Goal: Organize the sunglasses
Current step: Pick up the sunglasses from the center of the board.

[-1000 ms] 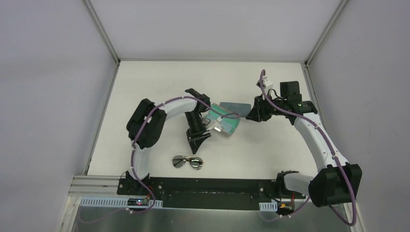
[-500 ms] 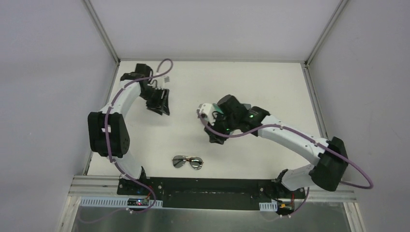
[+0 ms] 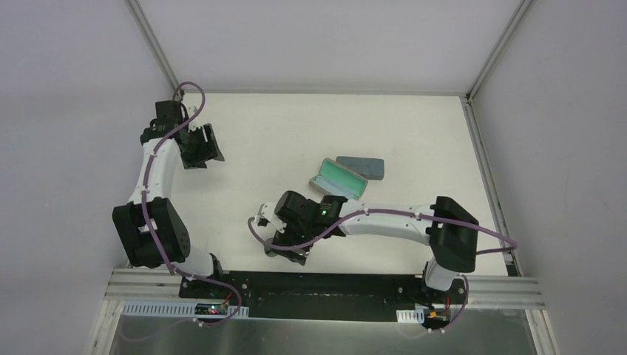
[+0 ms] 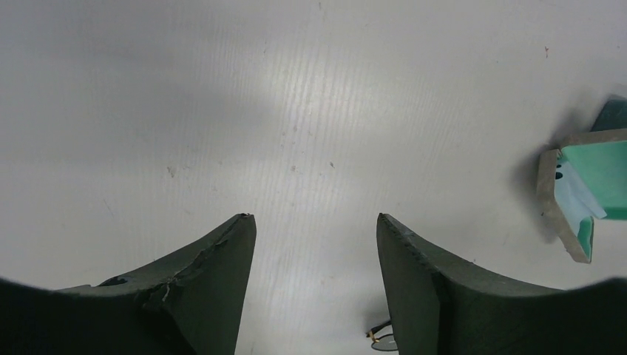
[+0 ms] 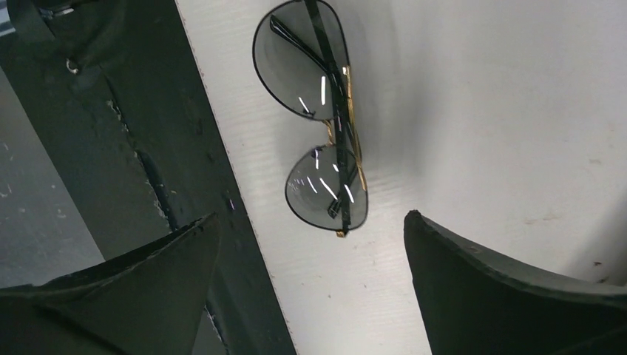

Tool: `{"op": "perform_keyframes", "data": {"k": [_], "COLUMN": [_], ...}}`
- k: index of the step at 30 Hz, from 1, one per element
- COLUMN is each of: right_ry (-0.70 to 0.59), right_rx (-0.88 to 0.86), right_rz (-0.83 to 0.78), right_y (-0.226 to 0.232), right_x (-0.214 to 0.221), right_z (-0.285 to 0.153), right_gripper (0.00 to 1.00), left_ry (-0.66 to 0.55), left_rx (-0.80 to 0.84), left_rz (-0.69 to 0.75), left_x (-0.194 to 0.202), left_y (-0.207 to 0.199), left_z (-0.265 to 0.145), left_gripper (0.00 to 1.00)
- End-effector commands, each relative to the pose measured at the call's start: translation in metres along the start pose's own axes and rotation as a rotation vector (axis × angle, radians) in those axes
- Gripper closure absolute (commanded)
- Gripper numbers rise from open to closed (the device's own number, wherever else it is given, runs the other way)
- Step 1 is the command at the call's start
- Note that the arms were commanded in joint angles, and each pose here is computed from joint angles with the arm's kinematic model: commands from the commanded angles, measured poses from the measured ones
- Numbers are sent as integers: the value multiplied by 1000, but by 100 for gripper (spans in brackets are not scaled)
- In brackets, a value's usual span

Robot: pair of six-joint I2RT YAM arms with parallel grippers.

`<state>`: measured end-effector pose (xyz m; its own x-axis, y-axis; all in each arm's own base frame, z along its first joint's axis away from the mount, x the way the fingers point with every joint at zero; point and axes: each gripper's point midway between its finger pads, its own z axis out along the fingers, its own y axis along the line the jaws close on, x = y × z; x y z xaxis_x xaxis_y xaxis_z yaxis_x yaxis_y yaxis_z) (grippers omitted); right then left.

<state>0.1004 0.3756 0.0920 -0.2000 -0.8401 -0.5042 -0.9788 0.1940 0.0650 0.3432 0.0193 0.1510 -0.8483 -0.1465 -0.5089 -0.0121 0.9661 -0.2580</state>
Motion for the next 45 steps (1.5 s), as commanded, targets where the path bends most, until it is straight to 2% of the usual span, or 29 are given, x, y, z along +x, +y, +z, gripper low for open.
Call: {"op": "perform_keyframes", "data": {"k": [1,4,7,13,19,25,30,35,40,45], "right_ry": [-11,33,55,63,57,48,45,-12,-127,-139], "right_rx": [81,132,219,277,308,242,210,216,146,100], "right_rz": [70,110,151,175,125,86,78,42,40,121], "right_y": [1,-2,-9,-16,-24,-14,-13,-27,-46,-69], "right_x": [-17,-4,4,9,9,5,5,-14,-47,-38], "right_z": [12,25,34,49,53,41,38,23,-15,-44], "right_gripper": [2,1,6,11,25,35,49,52,55,62], "left_ry": [-72,-86,-93,-116,-121,-107,-94,-79,-65,-63], "left_rx": [-48,-59,-45,-21,-17,5,22,28,48,145], "left_rz": [-48,-72,-73,-64,-65,-67,-73,-76,-79,-19], "left_x": [-1,1,1,2,6,8,5,5,4,-9], "left_y": [3,7,4,-1,-3,-5,-6,-6,-7,-25], "left_z": [-14,-17,-19,-24,-26,-21,-17,-13,-6,-5], "left_gripper": [36,34,34,35,35,36,37,38,43,46]}}
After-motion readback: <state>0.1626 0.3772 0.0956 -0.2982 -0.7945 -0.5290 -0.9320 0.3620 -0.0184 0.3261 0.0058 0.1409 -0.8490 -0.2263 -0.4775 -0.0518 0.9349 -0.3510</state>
